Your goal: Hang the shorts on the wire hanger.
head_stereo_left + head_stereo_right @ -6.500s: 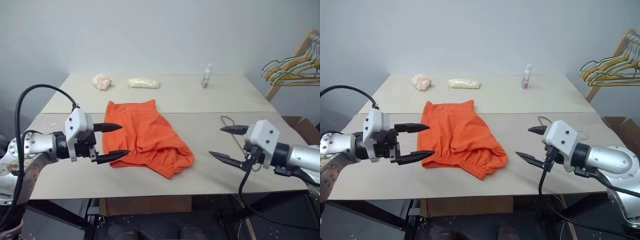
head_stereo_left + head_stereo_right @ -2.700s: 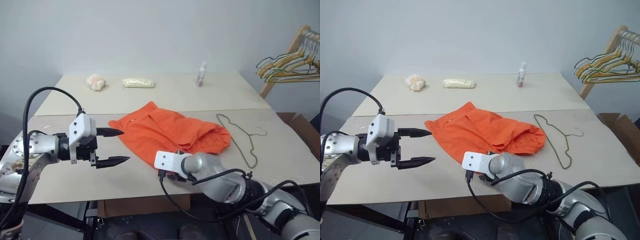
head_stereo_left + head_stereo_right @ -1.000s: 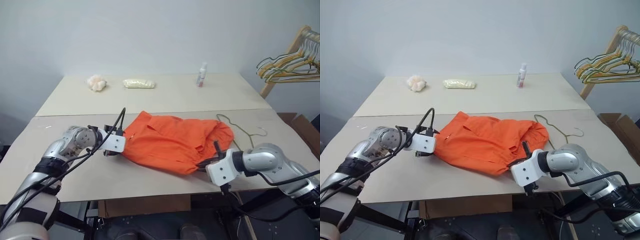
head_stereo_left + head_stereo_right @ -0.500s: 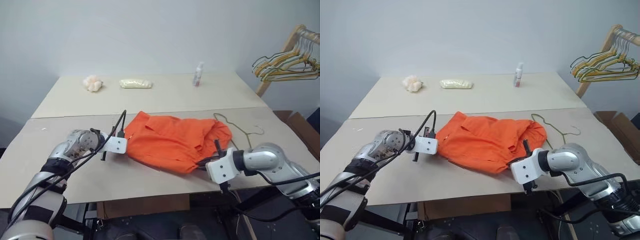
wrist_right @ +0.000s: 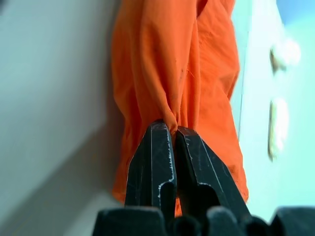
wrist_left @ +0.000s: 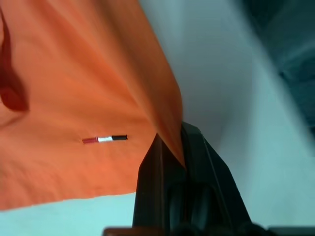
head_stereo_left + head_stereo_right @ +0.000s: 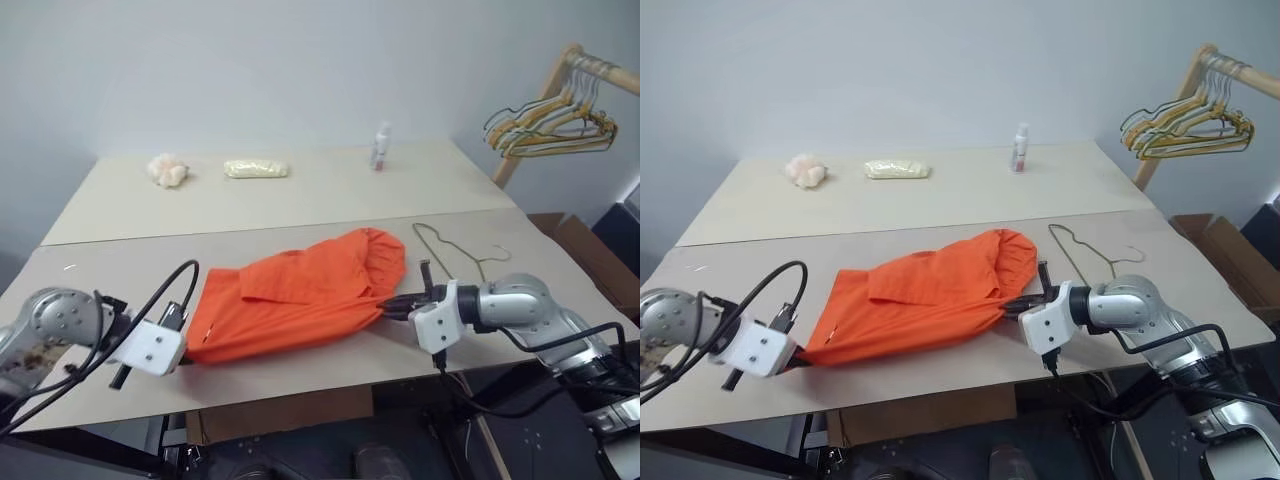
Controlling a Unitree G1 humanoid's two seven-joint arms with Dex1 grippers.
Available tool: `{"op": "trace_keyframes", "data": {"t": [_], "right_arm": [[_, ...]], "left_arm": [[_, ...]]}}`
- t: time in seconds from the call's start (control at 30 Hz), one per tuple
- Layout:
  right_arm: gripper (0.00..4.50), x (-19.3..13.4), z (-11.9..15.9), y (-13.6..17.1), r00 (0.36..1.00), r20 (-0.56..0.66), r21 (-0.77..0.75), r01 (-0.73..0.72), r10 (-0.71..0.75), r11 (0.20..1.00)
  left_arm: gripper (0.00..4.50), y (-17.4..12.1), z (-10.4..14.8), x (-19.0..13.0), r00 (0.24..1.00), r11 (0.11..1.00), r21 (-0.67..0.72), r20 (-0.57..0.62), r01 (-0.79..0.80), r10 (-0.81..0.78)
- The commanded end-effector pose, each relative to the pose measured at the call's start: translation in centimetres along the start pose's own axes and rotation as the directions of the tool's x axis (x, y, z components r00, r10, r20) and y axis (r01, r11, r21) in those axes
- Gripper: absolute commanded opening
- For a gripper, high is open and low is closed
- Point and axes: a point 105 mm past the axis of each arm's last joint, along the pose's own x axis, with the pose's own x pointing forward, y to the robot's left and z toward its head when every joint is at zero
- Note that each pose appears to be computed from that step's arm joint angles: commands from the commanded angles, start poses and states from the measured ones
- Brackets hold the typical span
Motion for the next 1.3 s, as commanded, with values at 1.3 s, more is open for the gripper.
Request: {"op": "trace_keyframes", "data": {"t": [1.3], "right_arm": [[0.0, -0.4, -7.5, -12.0, 0.863, -0.12, -0.265, 0.448, -0.49, 0.854]], "left_arm": [[0.03, 17.7, 5.0, -7.3, 0.663, 0.671, 0.104, 0.324, -0.734, 0.675]]}}
